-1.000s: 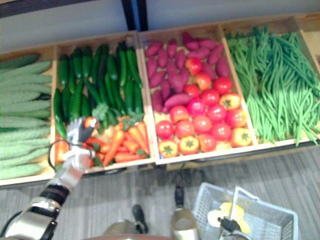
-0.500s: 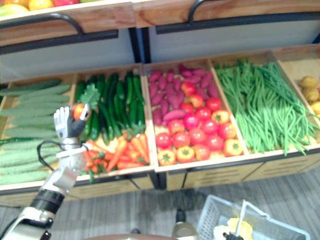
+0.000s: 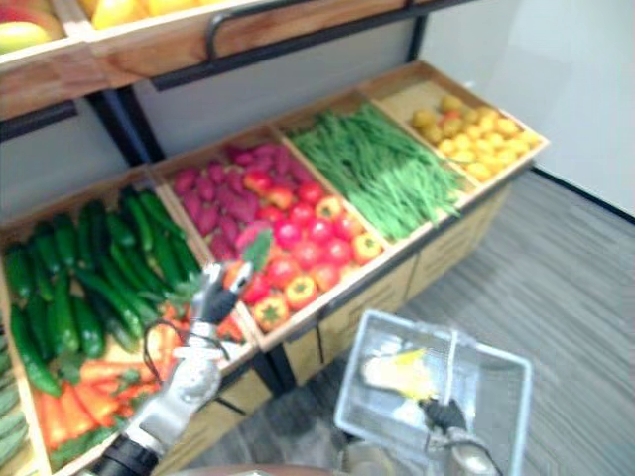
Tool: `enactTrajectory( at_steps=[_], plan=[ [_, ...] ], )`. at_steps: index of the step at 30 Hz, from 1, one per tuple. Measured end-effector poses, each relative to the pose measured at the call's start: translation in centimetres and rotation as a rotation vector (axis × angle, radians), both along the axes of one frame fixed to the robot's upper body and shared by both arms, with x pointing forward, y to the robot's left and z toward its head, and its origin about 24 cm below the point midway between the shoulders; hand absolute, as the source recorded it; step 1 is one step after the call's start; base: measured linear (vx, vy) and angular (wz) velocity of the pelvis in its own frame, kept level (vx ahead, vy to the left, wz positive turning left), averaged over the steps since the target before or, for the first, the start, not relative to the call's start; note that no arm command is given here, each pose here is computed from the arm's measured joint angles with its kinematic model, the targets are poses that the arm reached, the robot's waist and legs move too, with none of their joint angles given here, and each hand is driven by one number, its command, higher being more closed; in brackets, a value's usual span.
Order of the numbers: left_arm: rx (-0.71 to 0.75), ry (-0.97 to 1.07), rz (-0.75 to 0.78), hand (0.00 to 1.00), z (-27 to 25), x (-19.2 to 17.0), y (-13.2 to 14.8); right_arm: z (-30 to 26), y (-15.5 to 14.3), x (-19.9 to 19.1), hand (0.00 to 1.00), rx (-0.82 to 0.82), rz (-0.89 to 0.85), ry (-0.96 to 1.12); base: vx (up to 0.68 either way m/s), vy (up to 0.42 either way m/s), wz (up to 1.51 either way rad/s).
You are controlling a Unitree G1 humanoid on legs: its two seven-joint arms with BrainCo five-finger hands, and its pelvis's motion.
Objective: Pick vegetable in the basket
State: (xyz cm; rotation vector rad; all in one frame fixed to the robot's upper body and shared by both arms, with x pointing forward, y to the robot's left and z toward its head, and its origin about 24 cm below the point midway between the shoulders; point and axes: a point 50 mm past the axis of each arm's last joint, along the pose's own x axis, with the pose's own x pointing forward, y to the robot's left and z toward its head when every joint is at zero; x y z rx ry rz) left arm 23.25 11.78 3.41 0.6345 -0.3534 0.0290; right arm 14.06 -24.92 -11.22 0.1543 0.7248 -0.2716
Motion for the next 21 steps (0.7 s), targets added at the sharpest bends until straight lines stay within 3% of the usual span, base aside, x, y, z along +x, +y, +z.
enactTrajectory(
  at_steps=[2,7,12,15,21],
  plan=[
    [-0.012,0.002,-0.01,1.0,-0.1,-0.1,-0.4,1.0,0.5,1.6,1.0,-0.029,0.041,-0.065,0.01,0.027,-0.83],
    [0.023,-0.041,-0.024,1.0,0.1,-0.3,-0.7,2.8,4.8,4.7,1.0,-0.018,0.224,-0.185,-0.05,0.017,-1.1],
    [0.012,-0.011,-0.006,1.0,-0.4,-0.5,-0.5,3.1,5.9,5.6,1.0,0.005,0.275,-0.202,-0.03,-0.043,-1.18],
    [-0.019,0.024,-0.015,1.0,-0.7,-0.2,-0.9,3.4,7.4,5.3,1.0,0.037,0.394,-0.213,-0.04,-0.142,-1.3],
    [0.021,0.233,-0.115,1.0,-5.2,-1.9,-3.4,4.4,10.2,4.6,1.0,0.109,0.55,-0.24,0.0,-0.116,-0.65]
  ],
)
